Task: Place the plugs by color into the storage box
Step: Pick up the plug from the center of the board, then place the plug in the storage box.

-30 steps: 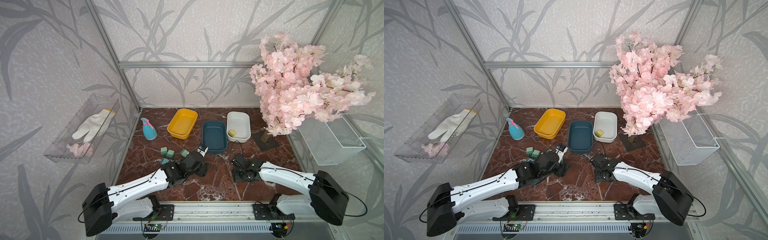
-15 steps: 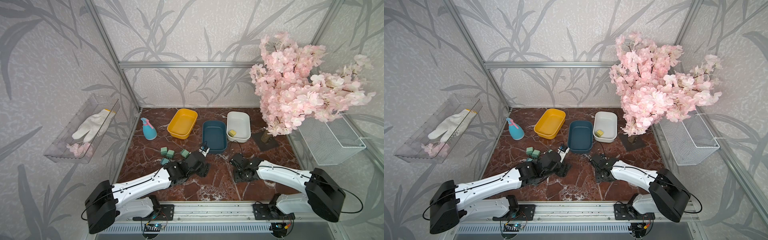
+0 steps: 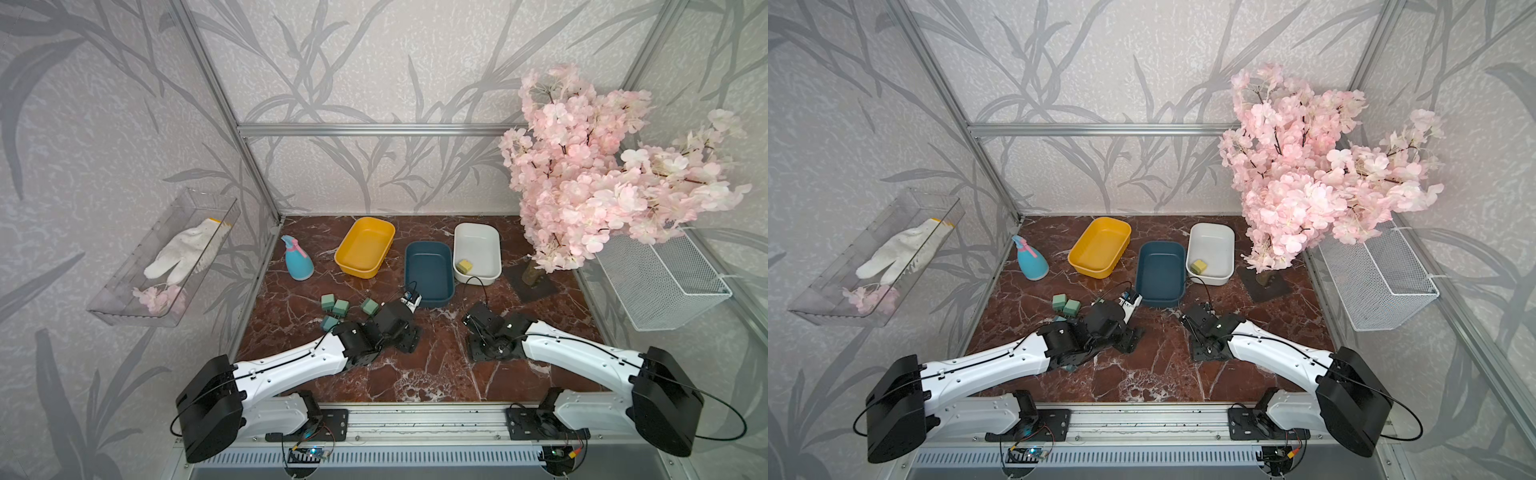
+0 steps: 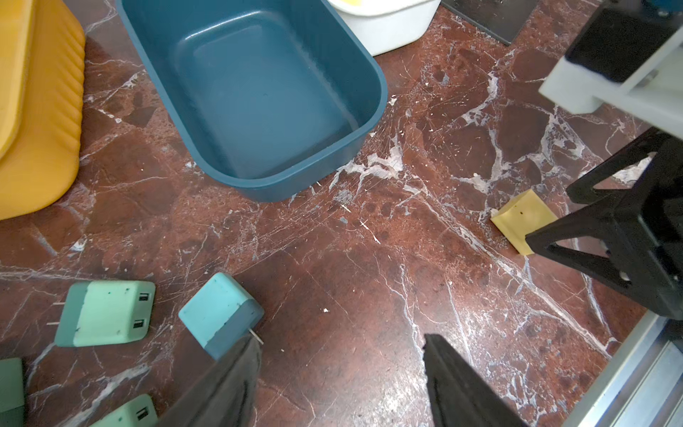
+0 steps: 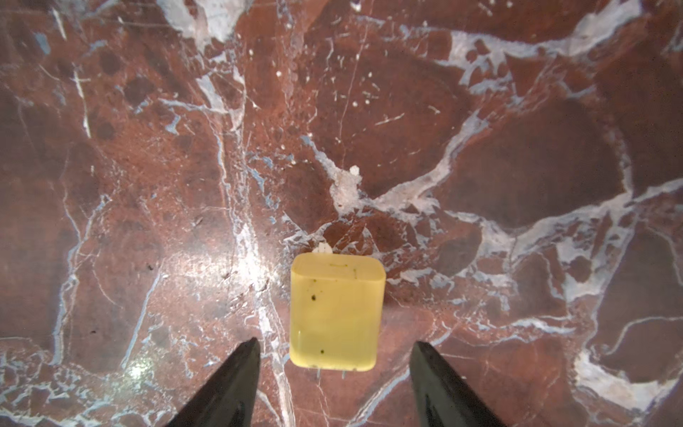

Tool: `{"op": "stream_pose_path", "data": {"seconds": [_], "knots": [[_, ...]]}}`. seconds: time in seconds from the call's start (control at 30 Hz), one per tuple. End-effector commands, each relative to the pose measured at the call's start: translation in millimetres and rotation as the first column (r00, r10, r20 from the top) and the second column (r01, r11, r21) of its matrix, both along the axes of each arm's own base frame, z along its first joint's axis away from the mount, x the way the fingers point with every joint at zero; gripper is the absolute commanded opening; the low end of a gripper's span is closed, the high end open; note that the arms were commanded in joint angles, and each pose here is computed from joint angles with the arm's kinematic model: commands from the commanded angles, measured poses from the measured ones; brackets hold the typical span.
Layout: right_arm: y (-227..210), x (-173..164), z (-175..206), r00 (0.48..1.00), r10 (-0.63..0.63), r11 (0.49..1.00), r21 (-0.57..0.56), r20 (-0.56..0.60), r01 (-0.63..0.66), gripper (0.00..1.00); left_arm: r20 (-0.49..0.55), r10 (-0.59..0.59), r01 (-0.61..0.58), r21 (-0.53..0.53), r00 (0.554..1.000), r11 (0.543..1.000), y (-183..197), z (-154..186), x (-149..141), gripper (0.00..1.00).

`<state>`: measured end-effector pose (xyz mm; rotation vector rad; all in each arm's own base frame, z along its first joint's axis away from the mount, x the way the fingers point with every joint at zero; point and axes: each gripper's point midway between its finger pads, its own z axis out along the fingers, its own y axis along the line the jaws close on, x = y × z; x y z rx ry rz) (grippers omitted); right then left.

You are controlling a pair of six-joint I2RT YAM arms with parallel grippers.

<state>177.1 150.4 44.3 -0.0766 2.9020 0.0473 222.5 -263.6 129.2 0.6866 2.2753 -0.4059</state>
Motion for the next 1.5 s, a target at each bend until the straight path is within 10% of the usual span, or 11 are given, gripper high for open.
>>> {"op": "stream_pose_path", "data": {"seconds": [0.0,0.47,0.87,1.47], "knots": [[9,4,-10,1.0,0.0,1.0,0.007,-0.008,0.0,0.71,0.021,-0.016,0.016,-0.016,1.0,1.0,-5,10,3,0.73],[11,10,-27,0.999,0.016,0.999,-0.041,-0.033,-0.018,0.52,0.007,-0.008,0.008,0.005,1.0,1.0,0,1,1,0.73],[18,19,35,0.994,0.102,0.995,-0.027,0.029,-0.101,0.37,0.105,-0.012,0.012,0.008,0.994,1.0,1,25,12,0.74],[28,194,106,0.981,0.124,0.992,0.001,0.147,-0.126,0.37,0.199,-0.059,0.06,0.0,0.978,0.998,-37,79,90,0.74]]}}
